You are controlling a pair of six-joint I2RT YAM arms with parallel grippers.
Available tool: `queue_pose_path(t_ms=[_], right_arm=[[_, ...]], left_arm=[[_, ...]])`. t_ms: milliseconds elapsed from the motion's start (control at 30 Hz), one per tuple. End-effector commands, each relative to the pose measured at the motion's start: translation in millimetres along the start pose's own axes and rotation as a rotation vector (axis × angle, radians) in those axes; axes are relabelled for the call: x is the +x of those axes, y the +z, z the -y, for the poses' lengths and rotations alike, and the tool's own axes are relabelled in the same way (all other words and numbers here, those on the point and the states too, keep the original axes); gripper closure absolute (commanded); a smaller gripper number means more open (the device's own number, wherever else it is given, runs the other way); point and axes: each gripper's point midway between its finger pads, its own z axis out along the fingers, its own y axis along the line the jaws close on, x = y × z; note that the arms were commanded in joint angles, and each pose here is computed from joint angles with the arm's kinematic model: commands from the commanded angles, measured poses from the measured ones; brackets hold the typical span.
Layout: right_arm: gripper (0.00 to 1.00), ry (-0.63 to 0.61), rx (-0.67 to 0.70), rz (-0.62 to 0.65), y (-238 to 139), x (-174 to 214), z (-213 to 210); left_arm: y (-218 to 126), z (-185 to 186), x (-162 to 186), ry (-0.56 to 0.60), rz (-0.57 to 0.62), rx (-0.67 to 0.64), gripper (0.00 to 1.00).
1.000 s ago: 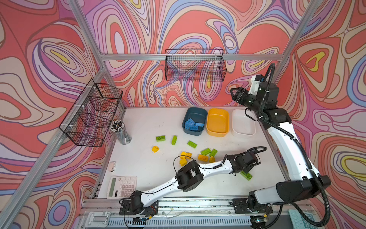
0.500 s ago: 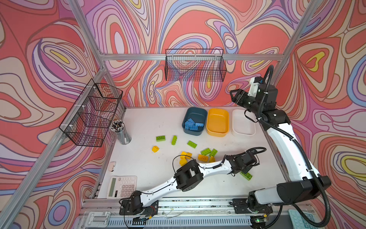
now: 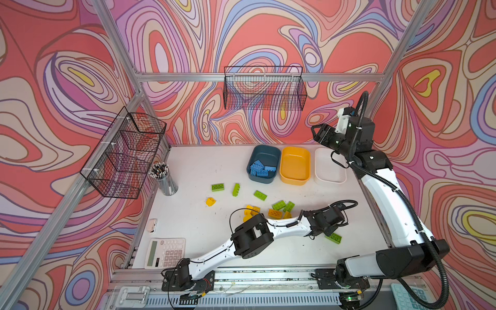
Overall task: Sort the legos into containers by color
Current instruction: 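Grasp the blue brick with the left gripper and lift it, then carry the blue brick with the left gripper into the teal bin and release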
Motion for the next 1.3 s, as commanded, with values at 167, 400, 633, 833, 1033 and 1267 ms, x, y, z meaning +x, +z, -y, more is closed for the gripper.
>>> queue_pose_path(t_ms=[167,400,633,833,1033,1267], right_arm=[[0.25,-0.013,0.027,-0.005,-1,5,7],[0.24,-0.002,0.057,-0.048,20,25,26],[0.24,0.056,0.072,-0.064,23,46,57],[0.25,0.095,0.088,-0.093,13,86,76],[0.25,0.109,0.119,-0.153,4,136,101],[0.25,0.12,0.098,-0.256,5,196,116]], left_arm=[[-82,-31,-61,-0.073,0.136,0.017,0.79],[-140,-92,-38,-0.214,0.138,-0.066,0.78],[-189,-171,-1,-0.329,0.095,-0.212,0.79],[-212,-253,16,-0.449,0.077,-0.318,0.78],[-210,-315,12,-0.507,0.03,-0.368,0.78],[-179,-366,5,-0.536,-0.031,-0.369,0.77]])
